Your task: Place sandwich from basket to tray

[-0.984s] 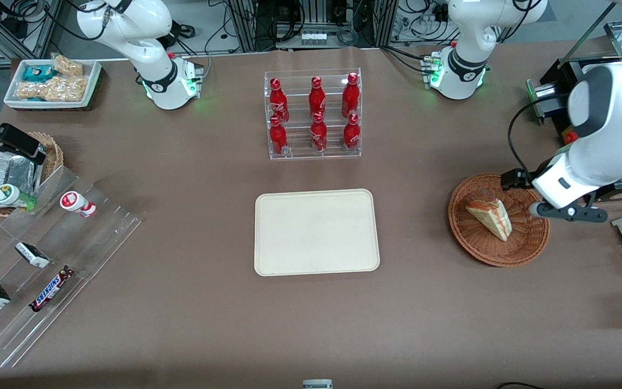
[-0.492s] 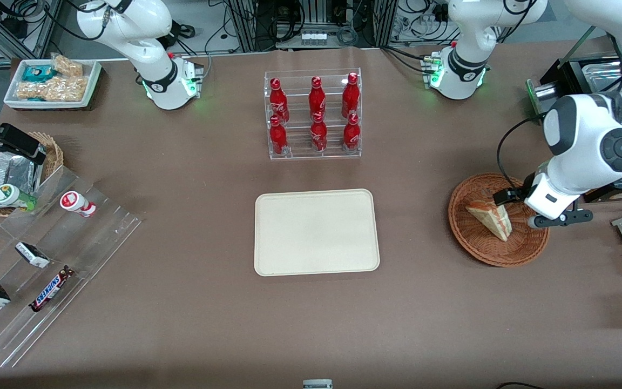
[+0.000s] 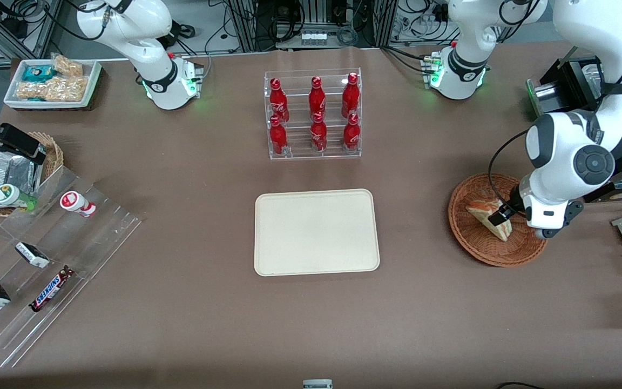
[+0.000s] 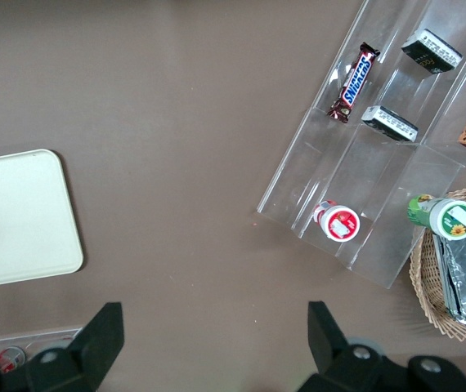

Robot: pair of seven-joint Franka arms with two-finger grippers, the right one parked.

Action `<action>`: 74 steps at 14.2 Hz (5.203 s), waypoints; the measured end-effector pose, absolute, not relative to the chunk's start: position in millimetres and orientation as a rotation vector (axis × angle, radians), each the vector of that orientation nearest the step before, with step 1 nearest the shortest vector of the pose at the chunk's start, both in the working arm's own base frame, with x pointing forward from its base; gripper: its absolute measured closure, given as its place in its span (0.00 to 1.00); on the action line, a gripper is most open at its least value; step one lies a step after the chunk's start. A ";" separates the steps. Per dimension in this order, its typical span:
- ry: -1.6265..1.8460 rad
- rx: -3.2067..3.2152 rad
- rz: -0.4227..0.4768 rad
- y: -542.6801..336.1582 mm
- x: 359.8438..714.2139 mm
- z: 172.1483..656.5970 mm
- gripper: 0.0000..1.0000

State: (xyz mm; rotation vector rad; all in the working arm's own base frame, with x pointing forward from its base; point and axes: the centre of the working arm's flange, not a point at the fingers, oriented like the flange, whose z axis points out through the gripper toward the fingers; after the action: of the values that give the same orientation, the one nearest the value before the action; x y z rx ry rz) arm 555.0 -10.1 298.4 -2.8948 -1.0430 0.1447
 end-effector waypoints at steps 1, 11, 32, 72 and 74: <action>-1.090 -2.884 0.137 -9.6 553.5 291.3 0.00; -1.378 -2.743 0.164 -9.8 551.1 258.7 0.60; -0.278 -3.275 0.080 -437.8 557.7 275.2 0.85; -0.220 -3.118 0.142 -121.5 618.0 489.3 0.00; -0.147 -3.117 0.145 -103.5 608.2 502.5 0.00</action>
State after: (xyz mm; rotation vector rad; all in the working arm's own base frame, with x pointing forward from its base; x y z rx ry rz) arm 608.2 -103.5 502.5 -3.1175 -0.1474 0.1450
